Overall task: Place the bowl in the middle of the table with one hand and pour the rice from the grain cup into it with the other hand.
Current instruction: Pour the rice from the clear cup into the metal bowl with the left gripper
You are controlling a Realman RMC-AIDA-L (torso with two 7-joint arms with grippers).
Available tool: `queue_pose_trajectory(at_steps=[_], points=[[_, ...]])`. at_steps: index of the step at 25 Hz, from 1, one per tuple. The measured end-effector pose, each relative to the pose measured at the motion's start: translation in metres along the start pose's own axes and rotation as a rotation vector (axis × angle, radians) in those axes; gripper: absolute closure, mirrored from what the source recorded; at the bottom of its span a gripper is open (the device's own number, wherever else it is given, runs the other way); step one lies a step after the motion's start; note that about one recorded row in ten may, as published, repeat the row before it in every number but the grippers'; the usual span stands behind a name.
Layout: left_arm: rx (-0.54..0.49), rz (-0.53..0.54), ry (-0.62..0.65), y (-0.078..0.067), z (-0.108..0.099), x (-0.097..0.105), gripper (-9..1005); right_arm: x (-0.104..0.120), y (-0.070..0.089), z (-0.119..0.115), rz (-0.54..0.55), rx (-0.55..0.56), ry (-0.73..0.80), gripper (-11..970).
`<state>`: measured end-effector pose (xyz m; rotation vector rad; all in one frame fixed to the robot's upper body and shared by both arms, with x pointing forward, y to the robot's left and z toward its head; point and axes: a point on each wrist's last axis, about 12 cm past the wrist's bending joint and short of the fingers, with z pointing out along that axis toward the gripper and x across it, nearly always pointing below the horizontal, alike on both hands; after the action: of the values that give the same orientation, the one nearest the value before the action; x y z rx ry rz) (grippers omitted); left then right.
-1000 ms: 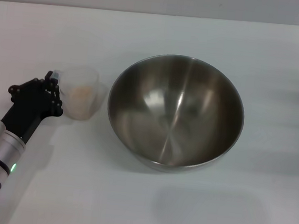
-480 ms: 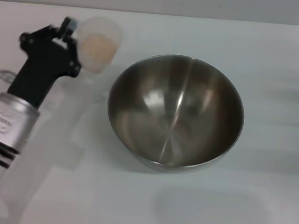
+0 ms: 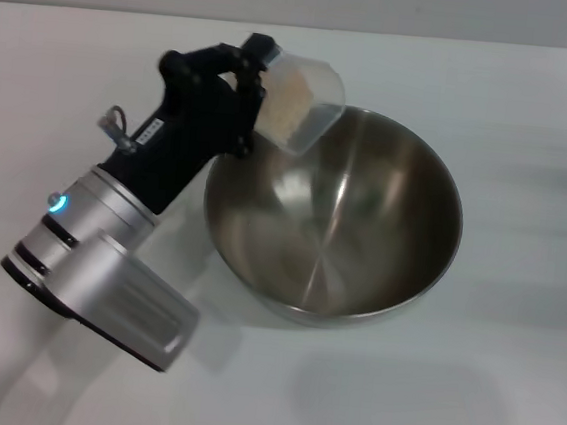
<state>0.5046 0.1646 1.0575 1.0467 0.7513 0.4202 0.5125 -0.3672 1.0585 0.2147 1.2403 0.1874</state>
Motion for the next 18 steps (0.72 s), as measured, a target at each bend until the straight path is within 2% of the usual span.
queue_pose_trajectory(at_steps=[5,18], points=[[0.023,0.198,-0.041,-0.003,0.001,-0.005,969,0.0,0.003,0.001,0.007,-0.009,-0.004,493],[0.092,0.557,-0.078,-0.013,0.0,-0.006,968,0.0,0.004,-0.002,0.011,-0.008,-0.013,497]])
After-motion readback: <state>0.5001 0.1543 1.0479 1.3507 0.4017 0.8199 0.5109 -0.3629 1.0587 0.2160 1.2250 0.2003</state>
